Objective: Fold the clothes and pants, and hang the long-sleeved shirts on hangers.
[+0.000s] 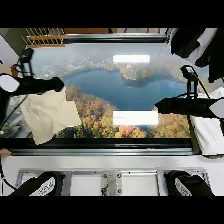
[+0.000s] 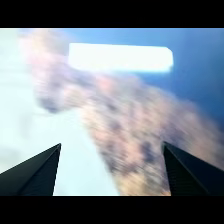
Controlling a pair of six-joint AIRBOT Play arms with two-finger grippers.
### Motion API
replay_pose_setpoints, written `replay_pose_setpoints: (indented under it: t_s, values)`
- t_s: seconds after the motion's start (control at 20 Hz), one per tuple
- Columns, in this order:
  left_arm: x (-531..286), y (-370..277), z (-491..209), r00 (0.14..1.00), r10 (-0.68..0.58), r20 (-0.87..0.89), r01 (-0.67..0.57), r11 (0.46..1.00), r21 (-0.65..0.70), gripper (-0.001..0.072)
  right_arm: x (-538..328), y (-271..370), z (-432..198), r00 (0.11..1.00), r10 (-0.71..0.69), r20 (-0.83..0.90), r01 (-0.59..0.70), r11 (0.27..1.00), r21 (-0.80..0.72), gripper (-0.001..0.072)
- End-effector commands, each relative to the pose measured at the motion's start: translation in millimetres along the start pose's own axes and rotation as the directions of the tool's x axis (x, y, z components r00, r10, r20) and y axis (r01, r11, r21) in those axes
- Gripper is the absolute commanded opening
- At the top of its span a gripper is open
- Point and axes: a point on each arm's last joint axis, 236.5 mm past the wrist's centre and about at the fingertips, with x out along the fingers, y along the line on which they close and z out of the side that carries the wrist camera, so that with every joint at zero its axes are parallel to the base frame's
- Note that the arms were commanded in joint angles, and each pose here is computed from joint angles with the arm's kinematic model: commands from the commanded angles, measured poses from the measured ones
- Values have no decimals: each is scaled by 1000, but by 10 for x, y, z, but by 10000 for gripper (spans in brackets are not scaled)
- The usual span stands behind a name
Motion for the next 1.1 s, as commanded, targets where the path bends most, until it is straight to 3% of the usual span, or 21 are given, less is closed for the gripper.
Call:
replay_pose_setpoints:
  t_s: [0.0, 0.1, 0.25, 0.4, 0.6, 0.85, 0.9, 0.95, 1.0, 1.05]
  values:
    - [-205, 1208, 232, 971, 222, 93, -206, 967, -153, 719, 3, 3, -3, 1000, 1, -1, -1, 1000, 0, 15]
    - [-153, 1776, 70, 960, 276, 46, -253, 928, -274, 719, 3, 3, -3, 1000, 1, -1, -1, 1000, 0, 15]
    - [175, 2277, -282, 973, 229, -41, -221, 855, -468, 719, 3, 3, -2, 1000, 1, -1, -1, 1000, 0, 15]
    - [601, 2461, -649, 975, 174, -140, -223, 815, -536, 719, 4, 3, -2, 1000, 1, -1, -1, 1000, 0, 15]
    - [1131, 2429, -1029, 963, 114, -245, -233, 809, -540, 719, 4, 3, -3, 1000, 1, -1, -1, 1000, 0, 15]
    - [1447, 2145, -1001, 964, 99, -248, -211, 850, -482, 699, 4, 3, -3, 1000, 1, -1, -1, 1000, 0, 15]
    - [1479, 2072, -983, 964, 94, -247, -205, 858, -472, 514, 4, 3, -3, 1000, 1, -1, -1, 1000, 0, 15]
    - [1505, 1994, -982, 964, 84, -253, -197, 865, -461, 206, 4, 3, -3, 1000, 1, -1, -1, 1000, 0, 15]
    - [1510, 1905, -969, 964, 73, -257, -186, 872, -452, 7, 4, 3, -2, 1000, 1, -1, -1, 1000, 0, 15]
    - [1489, 1809, -905, 967, 66, -247, -173, 882, -439, 6, 4, 3, -3, 1000, 1, -1, -1, 1000, 0, 15]
